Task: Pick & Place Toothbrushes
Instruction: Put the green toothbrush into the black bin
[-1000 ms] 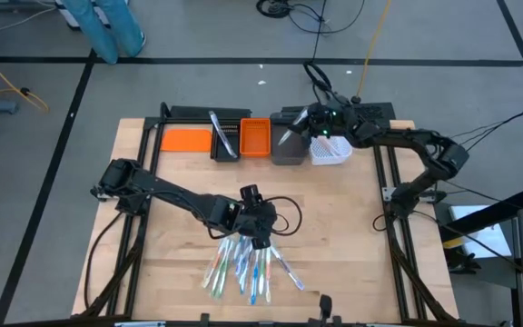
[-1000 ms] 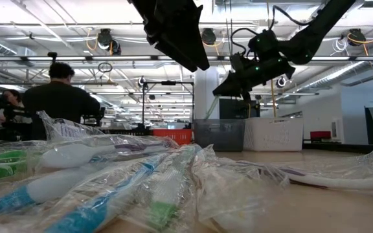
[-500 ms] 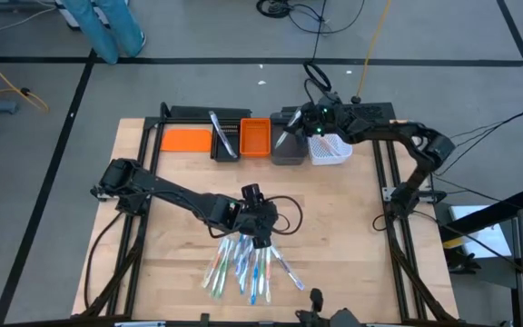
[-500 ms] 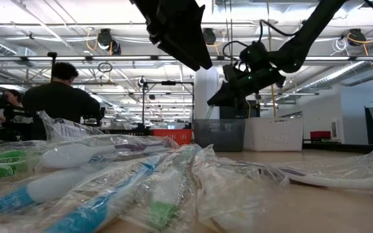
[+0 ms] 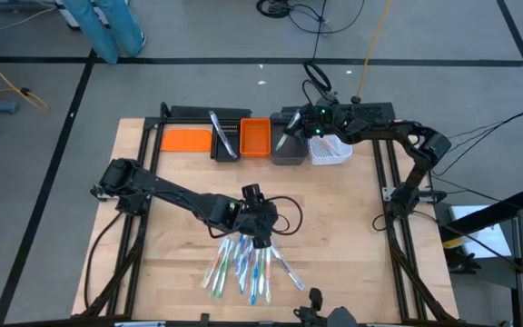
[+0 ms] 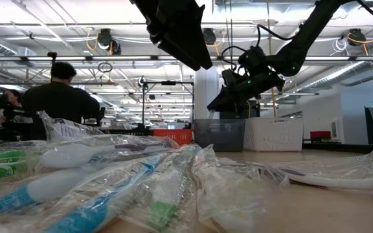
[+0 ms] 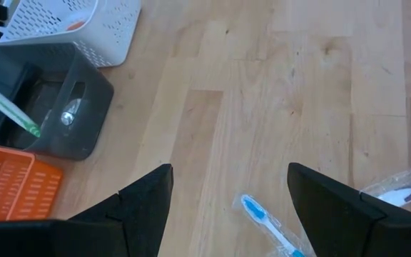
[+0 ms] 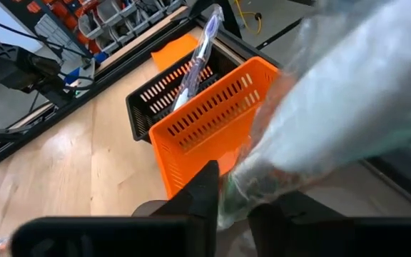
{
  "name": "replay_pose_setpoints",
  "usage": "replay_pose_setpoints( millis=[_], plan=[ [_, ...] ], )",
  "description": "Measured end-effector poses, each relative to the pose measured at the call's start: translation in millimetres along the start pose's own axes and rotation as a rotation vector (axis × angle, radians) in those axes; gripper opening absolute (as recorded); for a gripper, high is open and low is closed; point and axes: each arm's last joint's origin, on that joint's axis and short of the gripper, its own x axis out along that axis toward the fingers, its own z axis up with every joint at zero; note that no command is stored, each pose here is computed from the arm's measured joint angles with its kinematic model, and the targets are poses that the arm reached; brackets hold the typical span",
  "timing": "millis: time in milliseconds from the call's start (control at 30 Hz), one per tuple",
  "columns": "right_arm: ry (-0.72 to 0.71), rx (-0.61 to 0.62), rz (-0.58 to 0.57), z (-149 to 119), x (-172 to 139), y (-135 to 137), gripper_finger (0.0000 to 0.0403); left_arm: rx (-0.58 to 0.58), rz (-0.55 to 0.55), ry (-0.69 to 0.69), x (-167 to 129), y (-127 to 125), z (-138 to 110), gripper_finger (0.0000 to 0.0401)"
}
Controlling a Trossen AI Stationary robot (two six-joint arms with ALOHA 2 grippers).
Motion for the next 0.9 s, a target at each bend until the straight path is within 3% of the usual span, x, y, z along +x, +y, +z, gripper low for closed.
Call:
replay_pose_setpoints(
  millis=[400,900],
  plan=[
    [0.010,-0.023,-0.013,-1,0,0,0.0117,0.001,0.000,0.000,0,0,0,0.0273],
    [-0.052,-0.047,-0.137,7,-11,-12,0.0157,0.001,-0.001,0.000,0,0,0,0.0274]
  ],
)
